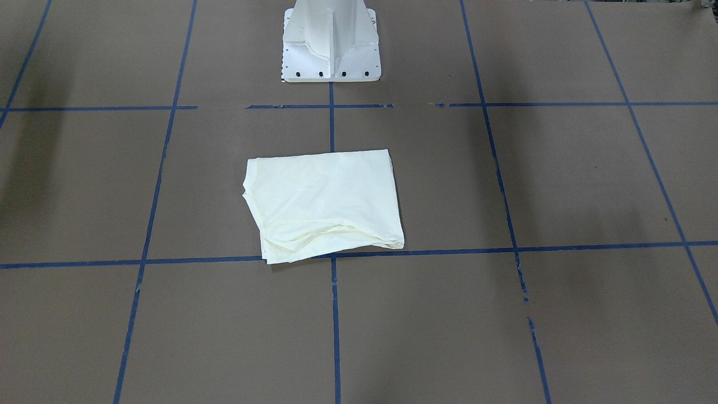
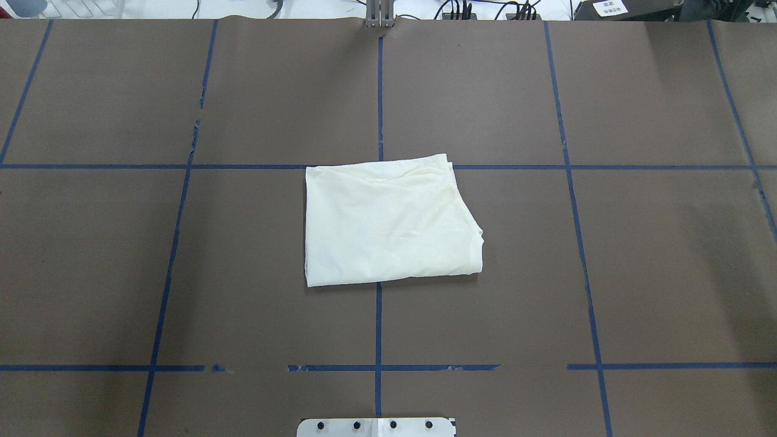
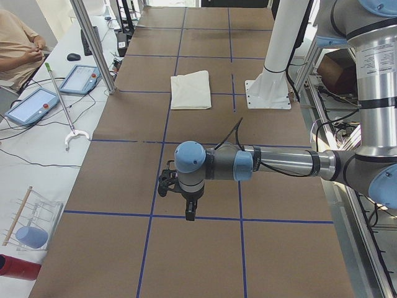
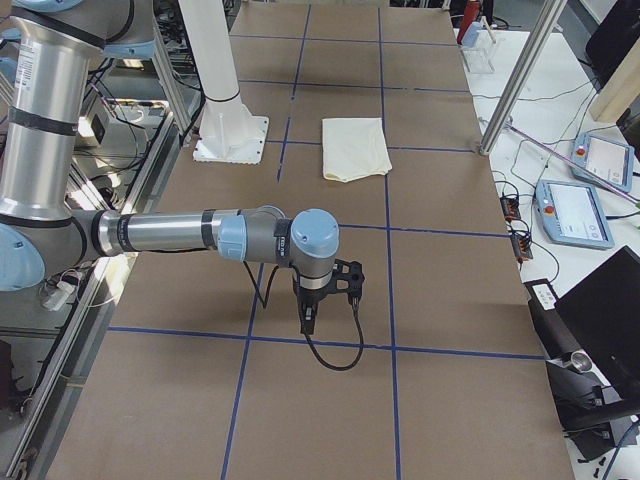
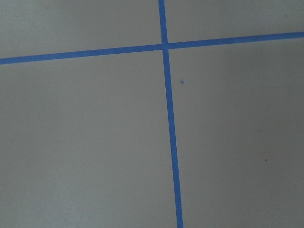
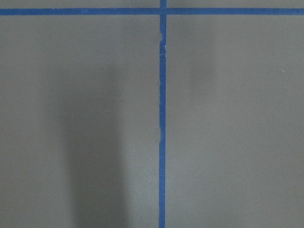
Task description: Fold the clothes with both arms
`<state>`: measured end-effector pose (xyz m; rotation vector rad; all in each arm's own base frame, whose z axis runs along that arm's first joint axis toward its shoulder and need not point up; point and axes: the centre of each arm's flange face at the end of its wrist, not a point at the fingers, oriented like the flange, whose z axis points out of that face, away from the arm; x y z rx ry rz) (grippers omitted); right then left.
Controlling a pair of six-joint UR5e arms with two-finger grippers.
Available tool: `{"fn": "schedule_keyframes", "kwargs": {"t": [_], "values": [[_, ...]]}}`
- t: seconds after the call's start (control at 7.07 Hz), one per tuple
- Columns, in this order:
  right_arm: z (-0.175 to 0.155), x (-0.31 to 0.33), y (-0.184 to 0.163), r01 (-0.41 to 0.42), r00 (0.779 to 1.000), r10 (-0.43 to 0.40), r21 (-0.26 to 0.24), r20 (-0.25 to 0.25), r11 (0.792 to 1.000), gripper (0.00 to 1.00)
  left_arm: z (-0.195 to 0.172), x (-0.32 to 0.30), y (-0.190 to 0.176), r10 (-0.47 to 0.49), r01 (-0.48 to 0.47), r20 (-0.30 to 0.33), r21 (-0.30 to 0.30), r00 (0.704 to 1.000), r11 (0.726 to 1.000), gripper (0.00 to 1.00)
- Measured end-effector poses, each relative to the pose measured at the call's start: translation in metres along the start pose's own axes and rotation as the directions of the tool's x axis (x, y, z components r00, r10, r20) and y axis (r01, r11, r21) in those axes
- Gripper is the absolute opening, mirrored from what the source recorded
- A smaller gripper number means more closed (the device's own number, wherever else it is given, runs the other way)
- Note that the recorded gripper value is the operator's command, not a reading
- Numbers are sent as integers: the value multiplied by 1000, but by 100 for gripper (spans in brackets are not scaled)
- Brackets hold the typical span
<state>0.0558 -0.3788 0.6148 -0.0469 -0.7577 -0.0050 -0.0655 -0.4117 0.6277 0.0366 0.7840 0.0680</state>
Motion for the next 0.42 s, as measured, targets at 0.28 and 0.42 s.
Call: {"fn": "schedule_keyframes", "kwargs": {"t": [0.28,0.42], "values": [[0,0,0,0,1000,0,0,1,1000,100,1,-1,0,-3,3,-1,-3,1000,1000,100],[0,0,0,1,1000,-1,1,1,1000,100,2,-1,0,-3,3,-1,-3,1000,1000,100]]}}
